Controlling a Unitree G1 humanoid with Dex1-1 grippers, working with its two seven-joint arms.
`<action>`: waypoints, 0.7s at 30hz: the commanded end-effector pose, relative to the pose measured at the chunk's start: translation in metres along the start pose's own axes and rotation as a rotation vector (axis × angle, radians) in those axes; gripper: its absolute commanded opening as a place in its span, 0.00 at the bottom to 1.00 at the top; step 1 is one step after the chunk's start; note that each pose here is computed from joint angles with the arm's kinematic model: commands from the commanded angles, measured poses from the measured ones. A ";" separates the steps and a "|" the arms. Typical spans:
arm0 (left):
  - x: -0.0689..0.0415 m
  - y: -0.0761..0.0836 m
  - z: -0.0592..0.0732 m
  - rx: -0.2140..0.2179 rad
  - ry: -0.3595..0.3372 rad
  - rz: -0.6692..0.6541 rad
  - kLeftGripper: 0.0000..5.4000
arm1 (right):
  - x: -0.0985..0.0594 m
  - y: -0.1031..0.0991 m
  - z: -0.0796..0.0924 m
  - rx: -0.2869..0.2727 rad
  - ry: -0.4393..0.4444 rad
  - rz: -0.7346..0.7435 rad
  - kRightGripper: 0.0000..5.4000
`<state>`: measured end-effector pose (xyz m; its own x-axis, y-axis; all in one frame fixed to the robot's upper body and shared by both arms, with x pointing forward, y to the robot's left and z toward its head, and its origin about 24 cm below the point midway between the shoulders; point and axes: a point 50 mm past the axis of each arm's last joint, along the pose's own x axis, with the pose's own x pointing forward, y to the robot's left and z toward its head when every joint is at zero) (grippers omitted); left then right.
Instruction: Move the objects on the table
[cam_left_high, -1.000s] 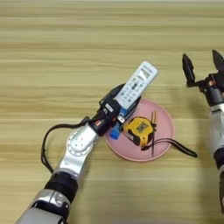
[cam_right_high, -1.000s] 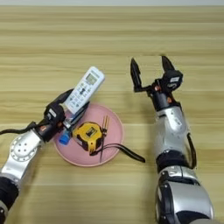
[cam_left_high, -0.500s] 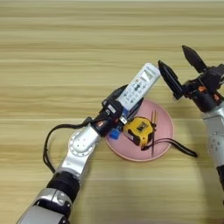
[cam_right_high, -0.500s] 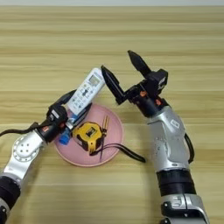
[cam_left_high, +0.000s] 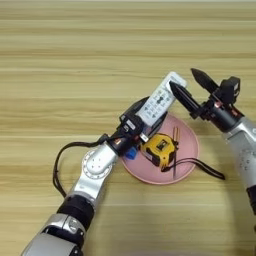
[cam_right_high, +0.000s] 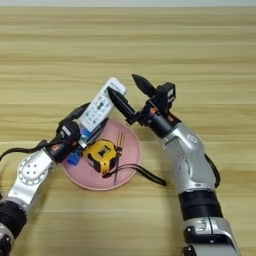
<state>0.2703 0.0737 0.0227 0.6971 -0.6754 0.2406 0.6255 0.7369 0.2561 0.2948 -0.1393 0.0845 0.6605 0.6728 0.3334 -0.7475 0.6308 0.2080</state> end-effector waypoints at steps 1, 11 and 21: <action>0.006 0.001 0.003 0.022 -0.013 -0.015 0.53 | 0.006 0.006 -0.010 0.002 0.073 0.039 1.00; 0.008 0.000 0.002 0.024 -0.013 -0.016 0.53 | 0.009 0.007 -0.020 0.021 0.101 0.050 0.78; 0.008 0.000 0.000 0.029 -0.008 -0.019 0.53 | 0.010 0.007 -0.020 0.017 0.091 0.050 0.55</action>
<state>0.2725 0.0701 0.0203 0.6922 -0.6841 0.2300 0.6302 0.7283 0.2691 0.2938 -0.1215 0.0656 0.6371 0.7311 0.2442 -0.7704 0.5937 0.2323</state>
